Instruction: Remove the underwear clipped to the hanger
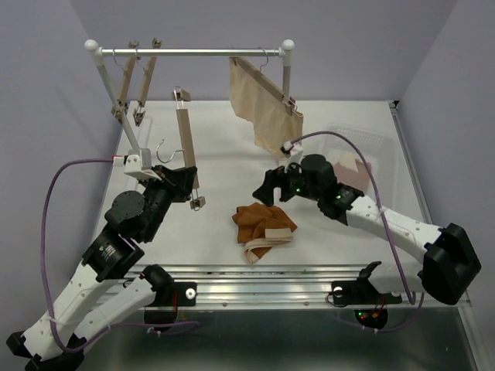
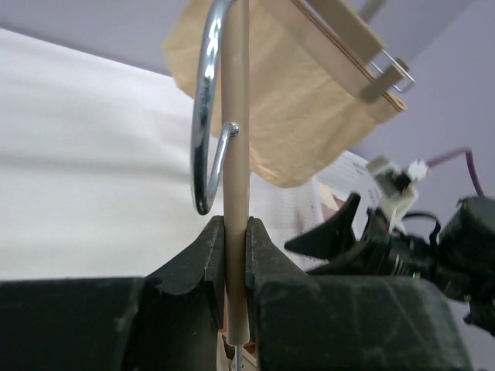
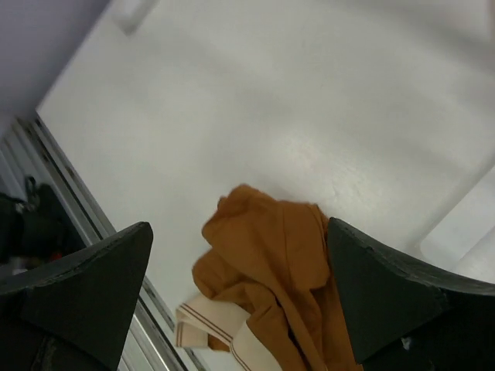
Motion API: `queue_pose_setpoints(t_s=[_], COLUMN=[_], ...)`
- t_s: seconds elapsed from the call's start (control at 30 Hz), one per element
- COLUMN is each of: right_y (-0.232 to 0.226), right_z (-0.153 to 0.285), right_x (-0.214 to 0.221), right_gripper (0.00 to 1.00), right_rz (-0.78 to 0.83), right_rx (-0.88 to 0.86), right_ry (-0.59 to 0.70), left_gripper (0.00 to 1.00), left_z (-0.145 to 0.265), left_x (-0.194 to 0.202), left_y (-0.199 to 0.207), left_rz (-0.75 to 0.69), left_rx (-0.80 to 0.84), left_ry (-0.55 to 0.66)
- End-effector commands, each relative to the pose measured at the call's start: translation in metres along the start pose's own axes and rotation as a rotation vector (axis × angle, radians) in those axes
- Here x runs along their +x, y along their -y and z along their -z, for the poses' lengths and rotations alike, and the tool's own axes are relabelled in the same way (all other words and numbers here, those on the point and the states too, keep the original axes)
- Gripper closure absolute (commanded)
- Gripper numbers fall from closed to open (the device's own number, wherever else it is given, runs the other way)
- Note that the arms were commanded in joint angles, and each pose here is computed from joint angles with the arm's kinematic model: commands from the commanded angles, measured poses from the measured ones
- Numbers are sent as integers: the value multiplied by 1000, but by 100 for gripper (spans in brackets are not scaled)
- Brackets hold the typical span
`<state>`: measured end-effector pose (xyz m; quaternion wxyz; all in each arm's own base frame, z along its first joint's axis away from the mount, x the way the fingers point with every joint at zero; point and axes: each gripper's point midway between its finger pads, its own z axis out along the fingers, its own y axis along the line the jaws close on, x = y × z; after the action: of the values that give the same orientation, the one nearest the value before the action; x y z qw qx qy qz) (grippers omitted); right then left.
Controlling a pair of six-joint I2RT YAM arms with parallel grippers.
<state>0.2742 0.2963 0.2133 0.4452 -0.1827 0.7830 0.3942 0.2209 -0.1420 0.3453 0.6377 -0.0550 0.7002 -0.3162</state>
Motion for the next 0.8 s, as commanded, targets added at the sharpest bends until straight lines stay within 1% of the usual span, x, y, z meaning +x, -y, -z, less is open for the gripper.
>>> queue_pose_setpoints(t_s=[0.0,0.07,0.1,0.13,0.2,0.23,0.27,0.3,0.33,0.37,0.4,0.47,0.53,0.57,0.6,0.63,0.67,0.7,0.77], right_y=[10,18,7,16,21,19,24,26,30,32,33,35,28,25,28,24,23,30,38], right_z=[-10,-19,-23,-21,-26,-25,-25,-26,-26,-26,-26,-22,-15,-11,-4,0,11,18,35], right_x=[70,100,117,130,158,169,170,170,167,162,154,122,88,76,59,48,27,11,-17], right_gripper=[0,0,0,0,0,0,2,6,25,38,70,99,99,99,99,99,99,99,99], right_rz=[261,304,360,400,468,498,516,511,514,514,491,484,438,429,419,388,360,315,278], right_rx=[117,178,158,218,250,265,302,321,351,373,411,490,536,547,603,610,622,653,707], right_ry=[-268,-375,-426,-471,-563,-592,-597,-595,-584,-565,-528,-417,-295,-257,-195,-152,-87,-37,48], left_gripper=[100,100,100,100,100,100,100,100,100,100,100,100,100,100,100,100,100,100,100], left_z=[13,14,15,13,11,10,9,8,7,7,7,6,7,7,7,7,8,8,7], left_x=[-26,-25,-25,-22,-18,-17,-16,-15,-14,-15,-14,-13,-13,-12,-12,-11,-10,-8,-6], left_y=[-37,-40,-41,-43,-45,-45,-44,-42,-40,-39,-38,-37,-34,-33,-33,-33,-33,-32,-32], left_rz=[25,34,33,46,36,36,34,35,40,41,42,40,44,43,42,45,45,45,46], left_rx=[-245,-269,-283,-303,-311,-309,-303,-291,-280,-274,-267,-256,-239,-232,-231,-227,-226,-219,-209], left_ry=[69,53,43,35,20,17,18,14,16,17,16,13,13,10,9,6,6,-1,0])
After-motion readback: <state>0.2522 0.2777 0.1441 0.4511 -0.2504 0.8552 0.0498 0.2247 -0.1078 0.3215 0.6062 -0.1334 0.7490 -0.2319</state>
